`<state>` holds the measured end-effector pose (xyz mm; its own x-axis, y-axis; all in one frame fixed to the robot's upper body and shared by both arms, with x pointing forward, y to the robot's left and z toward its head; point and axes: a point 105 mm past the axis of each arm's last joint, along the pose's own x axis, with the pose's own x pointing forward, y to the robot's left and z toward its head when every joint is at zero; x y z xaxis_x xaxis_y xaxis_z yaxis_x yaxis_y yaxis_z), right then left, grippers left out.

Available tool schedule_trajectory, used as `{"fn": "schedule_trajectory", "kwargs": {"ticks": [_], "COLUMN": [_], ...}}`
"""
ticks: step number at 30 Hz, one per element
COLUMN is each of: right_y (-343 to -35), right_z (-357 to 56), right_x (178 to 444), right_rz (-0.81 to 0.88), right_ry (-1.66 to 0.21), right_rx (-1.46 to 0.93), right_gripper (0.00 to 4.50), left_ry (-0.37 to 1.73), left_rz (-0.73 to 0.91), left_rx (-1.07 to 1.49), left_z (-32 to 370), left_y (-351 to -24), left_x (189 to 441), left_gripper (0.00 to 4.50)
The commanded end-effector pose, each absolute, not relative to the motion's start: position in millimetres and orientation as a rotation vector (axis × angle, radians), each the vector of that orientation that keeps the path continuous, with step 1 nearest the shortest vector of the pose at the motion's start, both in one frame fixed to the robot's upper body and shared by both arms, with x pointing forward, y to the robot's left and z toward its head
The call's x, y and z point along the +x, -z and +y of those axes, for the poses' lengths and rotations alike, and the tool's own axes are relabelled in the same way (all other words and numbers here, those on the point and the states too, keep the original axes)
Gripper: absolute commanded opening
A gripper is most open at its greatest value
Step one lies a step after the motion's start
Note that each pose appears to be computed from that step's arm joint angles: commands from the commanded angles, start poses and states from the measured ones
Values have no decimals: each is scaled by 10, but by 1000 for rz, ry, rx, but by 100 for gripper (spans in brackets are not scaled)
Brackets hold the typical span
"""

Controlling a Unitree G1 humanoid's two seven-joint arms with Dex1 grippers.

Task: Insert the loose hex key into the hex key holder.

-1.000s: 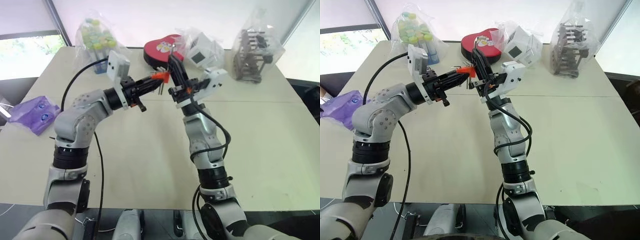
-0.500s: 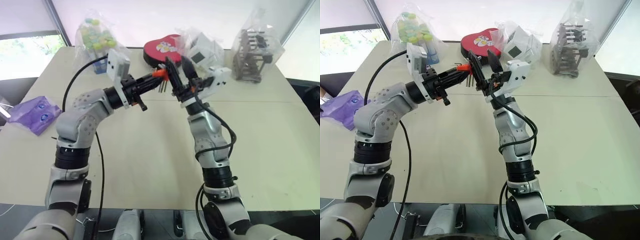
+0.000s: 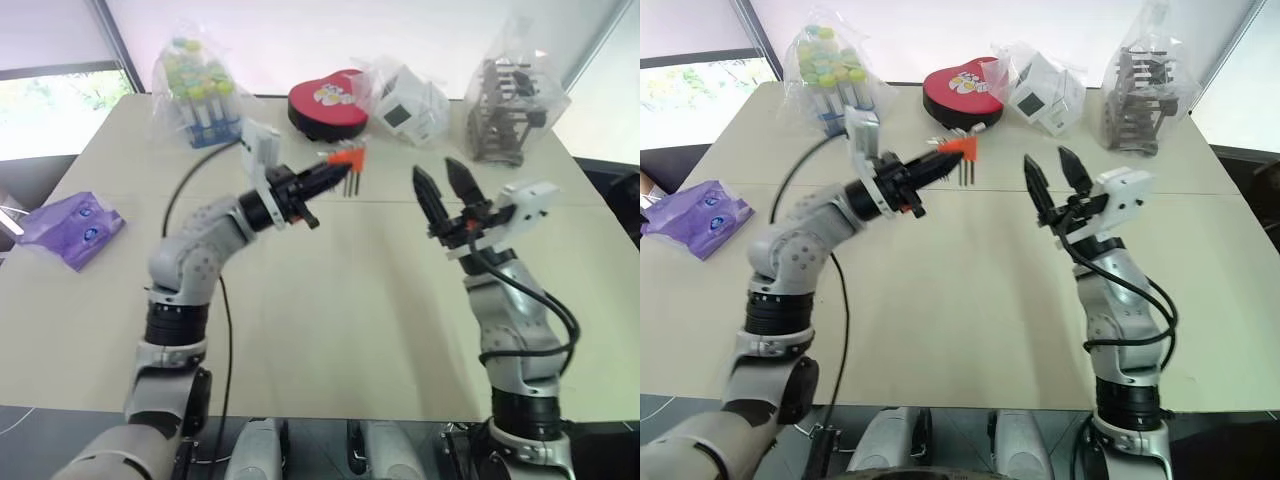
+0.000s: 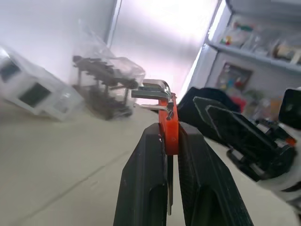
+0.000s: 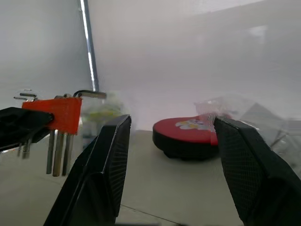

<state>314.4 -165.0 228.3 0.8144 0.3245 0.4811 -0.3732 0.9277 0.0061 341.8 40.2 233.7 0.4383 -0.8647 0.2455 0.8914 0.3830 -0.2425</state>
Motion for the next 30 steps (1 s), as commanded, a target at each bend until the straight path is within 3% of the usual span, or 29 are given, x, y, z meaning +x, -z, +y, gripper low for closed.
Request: {"fn": "schedule_trajectory", "kwargs": {"ticks": [1, 11, 15, 19, 24, 30], "right_y": [-2379, -2304, -2320, -2320, -2325, -2297], "right_z": [-1803, -1837, -1815, -1751, -1659, -1606], "right_x": [3020, 2895, 2875, 2881, 2946, 3037], "right_rz": [-526, -496, -498, -495, -493, -446], "right_ry": [-334, -289, -284, -298, -341, -442], "right_rx": [62, 29, 34, 37, 32, -58], "right_gripper": [286, 286, 286, 290, 290, 290], "left_ry": [1172, 1094, 1026, 977, 923, 956], "left_rz": [25, 372, 442, 495, 521, 468], "left_rx": [-481, -771, -852, -855, -750, -336], "left_z": [228, 27, 71, 205, 481, 909], "left_y": [-2148, -1439, -1300, -1168, -1035, -1041], "left_x": [3322, 3204, 3237, 3239, 3219, 3100], "left_gripper": [0, 0, 0, 173, 438, 446]}}
